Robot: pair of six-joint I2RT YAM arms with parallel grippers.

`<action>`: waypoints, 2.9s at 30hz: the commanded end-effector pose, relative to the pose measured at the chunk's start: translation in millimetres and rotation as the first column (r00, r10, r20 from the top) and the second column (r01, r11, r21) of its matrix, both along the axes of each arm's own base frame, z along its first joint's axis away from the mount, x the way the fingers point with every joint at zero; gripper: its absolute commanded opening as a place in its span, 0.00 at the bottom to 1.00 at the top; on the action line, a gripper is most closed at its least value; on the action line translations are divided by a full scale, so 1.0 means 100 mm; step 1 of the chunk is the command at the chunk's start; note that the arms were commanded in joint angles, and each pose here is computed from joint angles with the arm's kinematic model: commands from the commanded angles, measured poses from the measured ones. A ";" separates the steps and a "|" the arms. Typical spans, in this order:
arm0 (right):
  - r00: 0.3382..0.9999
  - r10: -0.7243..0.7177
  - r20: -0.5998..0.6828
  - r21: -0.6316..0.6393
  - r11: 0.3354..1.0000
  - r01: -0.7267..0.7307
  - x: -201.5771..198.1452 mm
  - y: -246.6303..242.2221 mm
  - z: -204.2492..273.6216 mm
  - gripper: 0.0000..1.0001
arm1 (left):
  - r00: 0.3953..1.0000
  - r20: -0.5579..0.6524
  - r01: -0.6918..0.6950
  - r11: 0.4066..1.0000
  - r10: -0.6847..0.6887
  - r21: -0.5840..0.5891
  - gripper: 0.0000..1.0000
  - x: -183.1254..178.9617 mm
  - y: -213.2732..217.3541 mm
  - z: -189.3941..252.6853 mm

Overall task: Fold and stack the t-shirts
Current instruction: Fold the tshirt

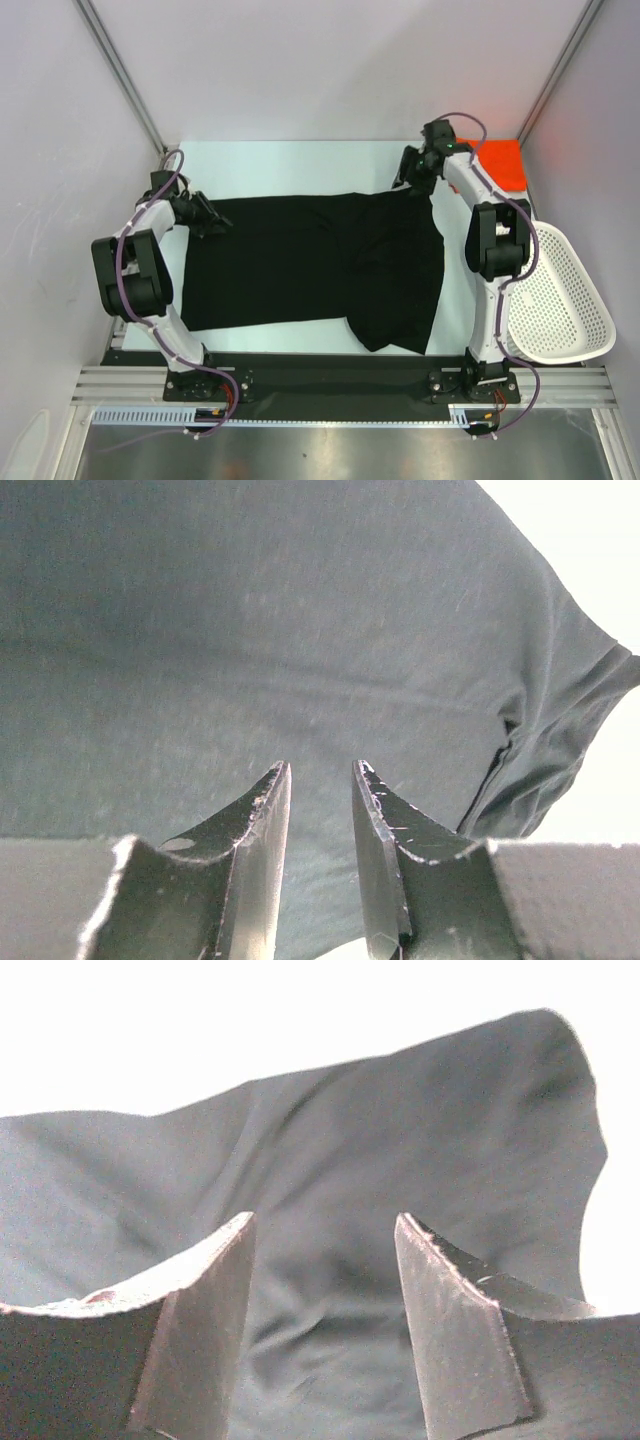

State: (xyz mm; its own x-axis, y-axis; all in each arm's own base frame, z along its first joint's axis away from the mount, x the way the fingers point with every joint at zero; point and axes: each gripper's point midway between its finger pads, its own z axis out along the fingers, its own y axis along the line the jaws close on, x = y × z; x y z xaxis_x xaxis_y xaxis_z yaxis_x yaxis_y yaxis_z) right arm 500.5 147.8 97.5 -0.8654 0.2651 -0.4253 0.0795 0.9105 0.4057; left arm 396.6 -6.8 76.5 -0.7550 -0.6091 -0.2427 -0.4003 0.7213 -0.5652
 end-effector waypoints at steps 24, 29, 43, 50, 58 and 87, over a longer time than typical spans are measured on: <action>0.994 -0.083 0.069 -0.083 0.993 0.088 0.71 -0.81 -0.36 0.47 | 0.992 -0.004 -0.124 0.991 0.124 -0.047 0.36 0.69 0.33 -0.19; 0.994 -0.088 0.069 -0.064 0.994 0.092 0.78 -0.79 -0.40 0.35 | 0.990 -0.016 -0.141 0.989 0.140 -0.038 0.36 0.69 0.41 -0.25; 0.963 -0.216 0.160 -0.119 0.964 0.236 1.14 -1.15 -0.37 0.02 | 0.982 -0.053 -0.182 0.983 0.181 -0.012 0.36 0.77 0.68 -0.46; 0.968 -0.182 0.175 -0.161 0.964 0.211 1.19 -1.19 -0.48 0.05 | 0.976 -0.059 -0.213 0.977 0.212 -0.011 0.36 0.78 0.87 -0.50; 0.970 -0.180 0.164 -0.164 0.965 0.206 1.22 -1.35 -0.53 0.11 | 0.981 -0.022 -0.188 0.979 0.191 0.084 0.36 0.80 1.02 -0.27; 0.992 0.003 -0.128 0.049 0.999 0.003 -0.71 -0.36 0.11 0.36 | 0.998 0.048 -0.053 0.972 0.043 0.228 0.42 0.26 0.55 0.13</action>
State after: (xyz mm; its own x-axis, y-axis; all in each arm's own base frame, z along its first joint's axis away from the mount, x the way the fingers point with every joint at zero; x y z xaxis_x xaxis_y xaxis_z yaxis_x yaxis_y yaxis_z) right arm 455.3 108.0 95.3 -0.9122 0.2424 -0.3304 0.1186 0.9279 0.3534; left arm 414.5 77.9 53.2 -0.7081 -0.6279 -0.3229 -0.5191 0.7730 -0.3648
